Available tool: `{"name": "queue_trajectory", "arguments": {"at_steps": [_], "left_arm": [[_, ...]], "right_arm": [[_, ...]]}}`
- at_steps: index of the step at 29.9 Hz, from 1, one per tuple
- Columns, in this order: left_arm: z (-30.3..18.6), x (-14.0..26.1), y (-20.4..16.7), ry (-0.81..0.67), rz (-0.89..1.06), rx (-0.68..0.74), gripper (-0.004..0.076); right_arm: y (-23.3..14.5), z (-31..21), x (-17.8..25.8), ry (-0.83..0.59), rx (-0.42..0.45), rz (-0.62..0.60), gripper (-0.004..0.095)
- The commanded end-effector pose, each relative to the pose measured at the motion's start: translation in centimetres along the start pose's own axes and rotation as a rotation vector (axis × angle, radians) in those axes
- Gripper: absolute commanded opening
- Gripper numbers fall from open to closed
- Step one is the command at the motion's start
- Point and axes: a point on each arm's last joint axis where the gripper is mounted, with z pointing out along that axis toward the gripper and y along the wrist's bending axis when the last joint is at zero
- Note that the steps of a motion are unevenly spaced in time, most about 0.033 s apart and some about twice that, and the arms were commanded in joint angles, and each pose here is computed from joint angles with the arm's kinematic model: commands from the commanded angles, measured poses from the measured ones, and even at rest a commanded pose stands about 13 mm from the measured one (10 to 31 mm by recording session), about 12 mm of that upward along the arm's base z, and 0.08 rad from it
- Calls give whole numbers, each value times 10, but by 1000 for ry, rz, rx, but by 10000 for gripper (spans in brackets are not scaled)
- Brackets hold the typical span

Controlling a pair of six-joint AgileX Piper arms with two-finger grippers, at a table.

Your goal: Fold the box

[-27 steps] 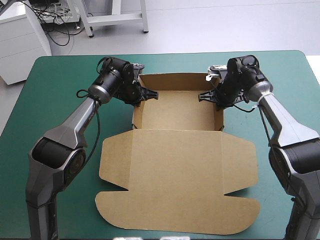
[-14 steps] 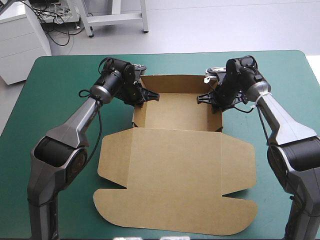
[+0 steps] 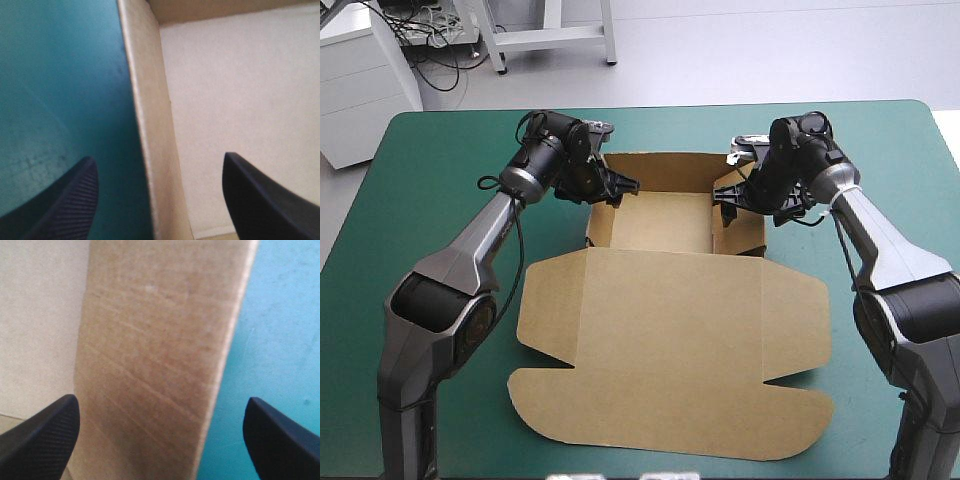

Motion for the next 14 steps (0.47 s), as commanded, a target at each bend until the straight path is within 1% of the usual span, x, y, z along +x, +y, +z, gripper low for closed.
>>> {"name": "queue_trajectory", "arguments": {"at_steps": [1,3,6,10,12,13,14], "left_arm": [[-58,-10,9,-112,-22,18,503],[-71,-16,14,-157,-47,50,502],[-101,-22,20,-245,-83,92,502],[-143,-17,25,-334,-88,136,494],[-161,-13,28,-373,-76,125,456],[-171,-9,28,-394,-59,125,415],[-183,-5,28,-419,-43,127,358]], "right_arm": [[-3,-41,-1,-100,31,-8,825],[-3,-51,-4,-135,37,-3,825],[1,-72,-7,-198,3,1,825],[3,-100,-4,-272,-7,-7,825],[0,-112,0,-303,23,-23,825],[-2,-118,2,-319,42,-27,825],[-3,-124,5,-330,53,-28,825]]}}
